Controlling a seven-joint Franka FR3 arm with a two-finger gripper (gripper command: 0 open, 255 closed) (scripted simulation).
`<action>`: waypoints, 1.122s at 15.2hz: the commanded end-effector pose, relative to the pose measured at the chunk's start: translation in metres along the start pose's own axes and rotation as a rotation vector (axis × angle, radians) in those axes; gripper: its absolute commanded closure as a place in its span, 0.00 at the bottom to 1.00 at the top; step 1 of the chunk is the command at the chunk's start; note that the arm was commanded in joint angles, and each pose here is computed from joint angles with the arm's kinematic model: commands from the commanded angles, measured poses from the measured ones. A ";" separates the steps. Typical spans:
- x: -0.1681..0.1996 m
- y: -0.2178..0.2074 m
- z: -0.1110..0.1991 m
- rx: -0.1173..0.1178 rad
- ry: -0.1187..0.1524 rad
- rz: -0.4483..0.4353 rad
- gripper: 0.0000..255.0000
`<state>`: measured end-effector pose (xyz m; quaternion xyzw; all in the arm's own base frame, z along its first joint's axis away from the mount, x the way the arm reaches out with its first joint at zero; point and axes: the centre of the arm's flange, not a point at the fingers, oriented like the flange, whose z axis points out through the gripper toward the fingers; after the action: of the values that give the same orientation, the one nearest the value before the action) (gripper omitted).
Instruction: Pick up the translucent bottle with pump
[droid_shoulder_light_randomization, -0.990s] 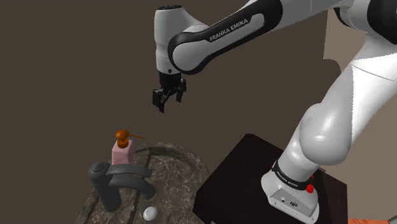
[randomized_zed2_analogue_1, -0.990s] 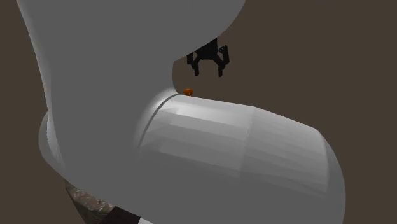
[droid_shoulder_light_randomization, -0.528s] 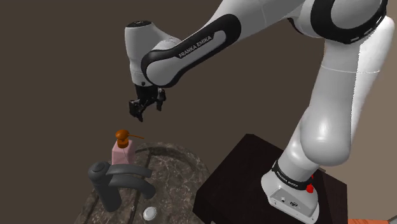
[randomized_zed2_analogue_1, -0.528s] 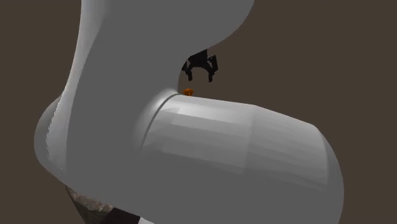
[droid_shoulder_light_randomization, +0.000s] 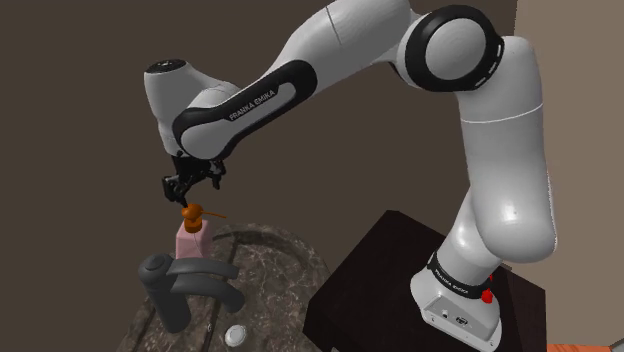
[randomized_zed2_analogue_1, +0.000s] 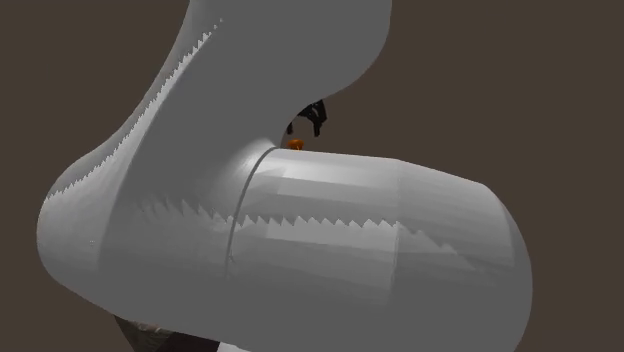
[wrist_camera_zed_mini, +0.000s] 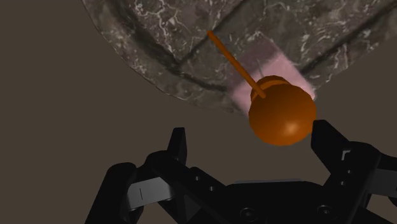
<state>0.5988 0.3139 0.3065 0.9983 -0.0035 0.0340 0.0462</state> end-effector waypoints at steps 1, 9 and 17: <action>0.011 -0.019 0.011 -0.002 0.001 0.004 0.00; 0.017 -0.032 0.050 -0.002 0.002 0.006 0.00; 0.016 -0.033 0.059 -0.002 0.002 0.006 1.00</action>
<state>0.6193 0.3415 0.2468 0.9982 -0.0064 0.0356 0.0471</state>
